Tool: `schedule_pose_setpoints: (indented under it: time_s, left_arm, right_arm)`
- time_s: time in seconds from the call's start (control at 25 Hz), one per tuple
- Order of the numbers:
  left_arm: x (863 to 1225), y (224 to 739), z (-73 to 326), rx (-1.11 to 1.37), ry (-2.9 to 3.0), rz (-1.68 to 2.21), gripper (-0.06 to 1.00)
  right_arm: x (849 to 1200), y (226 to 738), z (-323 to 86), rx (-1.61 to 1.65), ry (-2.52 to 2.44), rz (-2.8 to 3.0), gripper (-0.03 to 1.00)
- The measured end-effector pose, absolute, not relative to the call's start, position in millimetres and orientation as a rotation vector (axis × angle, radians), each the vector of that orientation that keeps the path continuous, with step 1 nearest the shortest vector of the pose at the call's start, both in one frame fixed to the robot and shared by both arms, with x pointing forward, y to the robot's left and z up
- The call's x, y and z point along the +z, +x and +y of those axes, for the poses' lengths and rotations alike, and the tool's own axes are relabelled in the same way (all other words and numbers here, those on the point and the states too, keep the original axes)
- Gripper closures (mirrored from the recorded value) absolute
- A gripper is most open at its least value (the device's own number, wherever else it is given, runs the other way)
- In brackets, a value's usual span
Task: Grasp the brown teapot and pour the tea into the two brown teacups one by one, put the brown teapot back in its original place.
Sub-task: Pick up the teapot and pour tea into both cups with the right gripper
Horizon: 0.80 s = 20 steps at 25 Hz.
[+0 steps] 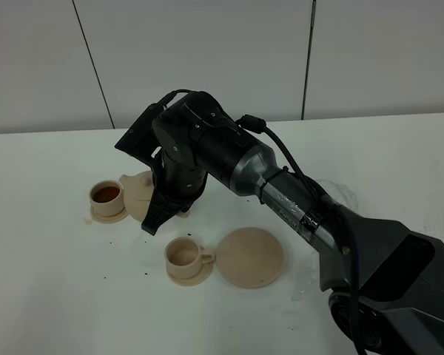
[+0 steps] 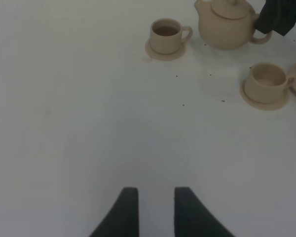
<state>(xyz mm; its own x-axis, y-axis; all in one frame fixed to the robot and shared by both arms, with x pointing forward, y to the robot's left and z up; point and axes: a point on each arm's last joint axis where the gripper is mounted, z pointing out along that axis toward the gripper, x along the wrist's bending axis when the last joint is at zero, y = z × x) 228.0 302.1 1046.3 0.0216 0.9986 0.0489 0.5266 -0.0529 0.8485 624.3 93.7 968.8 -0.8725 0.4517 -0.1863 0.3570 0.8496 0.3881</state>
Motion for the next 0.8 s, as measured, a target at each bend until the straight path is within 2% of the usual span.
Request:
schedule_pose_setpoints:
  time_s: [0.48, 0.8]
  left_arm:
    - [1046, 228, 302, 0.927, 1.653, 1.575, 0.7]
    - [1046, 228, 302, 0.927, 1.653, 1.575, 0.7]
  right_arm:
    - [971, 626, 92, 0.499, 0.589, 2.754, 0.87]
    - [1009, 624, 84, 0.56, 0.608, 2.692, 0.87]
